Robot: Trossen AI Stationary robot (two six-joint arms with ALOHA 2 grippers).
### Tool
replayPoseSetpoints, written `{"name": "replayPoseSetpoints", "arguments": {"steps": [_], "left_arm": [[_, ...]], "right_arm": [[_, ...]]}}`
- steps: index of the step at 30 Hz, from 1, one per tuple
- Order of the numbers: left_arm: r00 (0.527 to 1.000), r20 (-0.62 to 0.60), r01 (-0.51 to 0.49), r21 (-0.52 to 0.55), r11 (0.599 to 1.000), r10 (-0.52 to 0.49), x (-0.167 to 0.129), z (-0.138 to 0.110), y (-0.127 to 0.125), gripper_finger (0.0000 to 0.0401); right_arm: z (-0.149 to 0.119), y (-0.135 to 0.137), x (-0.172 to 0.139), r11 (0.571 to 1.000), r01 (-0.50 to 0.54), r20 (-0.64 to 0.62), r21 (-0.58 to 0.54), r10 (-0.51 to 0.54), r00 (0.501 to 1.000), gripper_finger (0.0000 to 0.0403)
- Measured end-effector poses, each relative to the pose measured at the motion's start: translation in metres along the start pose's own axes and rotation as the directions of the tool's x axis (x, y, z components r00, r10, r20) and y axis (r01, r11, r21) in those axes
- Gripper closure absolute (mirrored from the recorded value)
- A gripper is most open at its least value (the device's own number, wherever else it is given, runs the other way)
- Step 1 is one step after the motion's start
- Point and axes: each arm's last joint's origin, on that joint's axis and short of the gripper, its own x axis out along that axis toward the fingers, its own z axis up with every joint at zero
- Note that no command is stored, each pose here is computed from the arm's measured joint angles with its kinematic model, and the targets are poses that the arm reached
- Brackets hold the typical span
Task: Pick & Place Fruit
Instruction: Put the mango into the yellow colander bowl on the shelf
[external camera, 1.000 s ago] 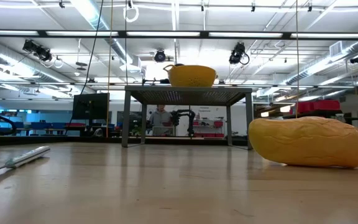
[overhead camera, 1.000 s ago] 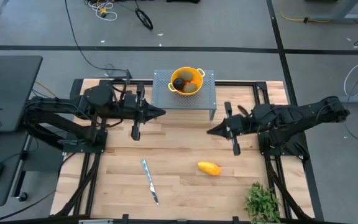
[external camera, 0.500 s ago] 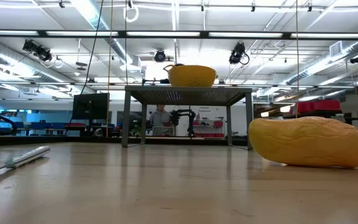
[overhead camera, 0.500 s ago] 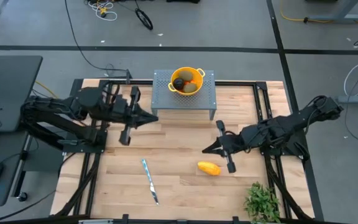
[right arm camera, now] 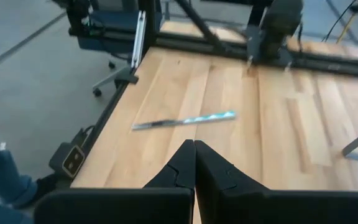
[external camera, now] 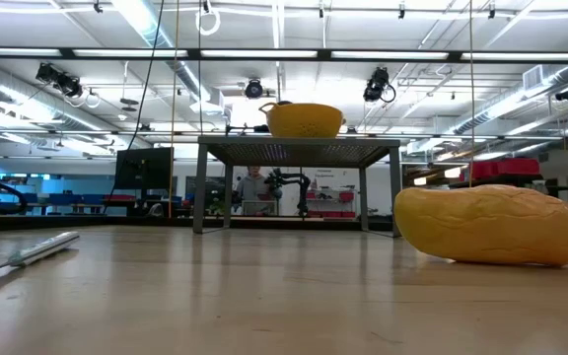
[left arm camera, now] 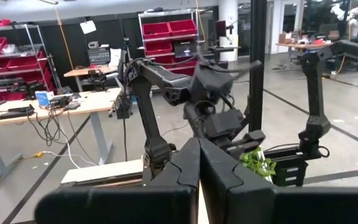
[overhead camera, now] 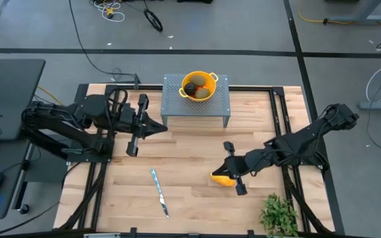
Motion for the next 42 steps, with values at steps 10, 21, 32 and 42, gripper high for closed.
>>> {"name": "replayPoseSetpoints", "arguments": {"steps": [10, 21, 32, 42], "left_arm": [[1.000, -0.007, 0.000, -0.001, 1.000, 0.000, 0.000, -0.001, 0.000, 0.0396], [0.989, -0.146, -0.022, -0.050, 0.998, 0.014, -0.017, -0.009, 0.001, 0.0397], [0.988, -0.138, -0.072, -0.009, 0.997, 0.070, -0.037, -0.012, 0.008, 0.0397], [0.992, -0.081, -0.106, -0.100, 0.989, 0.098, -0.055, -0.037, 0.011, 0.0397]], "right_arm": [[-0.017, 0.004, 0.021, 0.999, 0.019, -0.138, 0.042, -0.013, 0.990, 0.0400], [-0.036, 0.004, 0.031, 0.996, 0.057, -0.297, 0.072, -0.033, 0.954, 0.0400], [-0.046, 0.000, 0.034, 0.986, 0.124, -0.374, 0.109, -0.075, 0.924, 0.0400], [-0.049, -0.001, 0.032, 0.973, 0.184, -0.409, 0.140, -0.112, 0.905, 0.0343]]}}
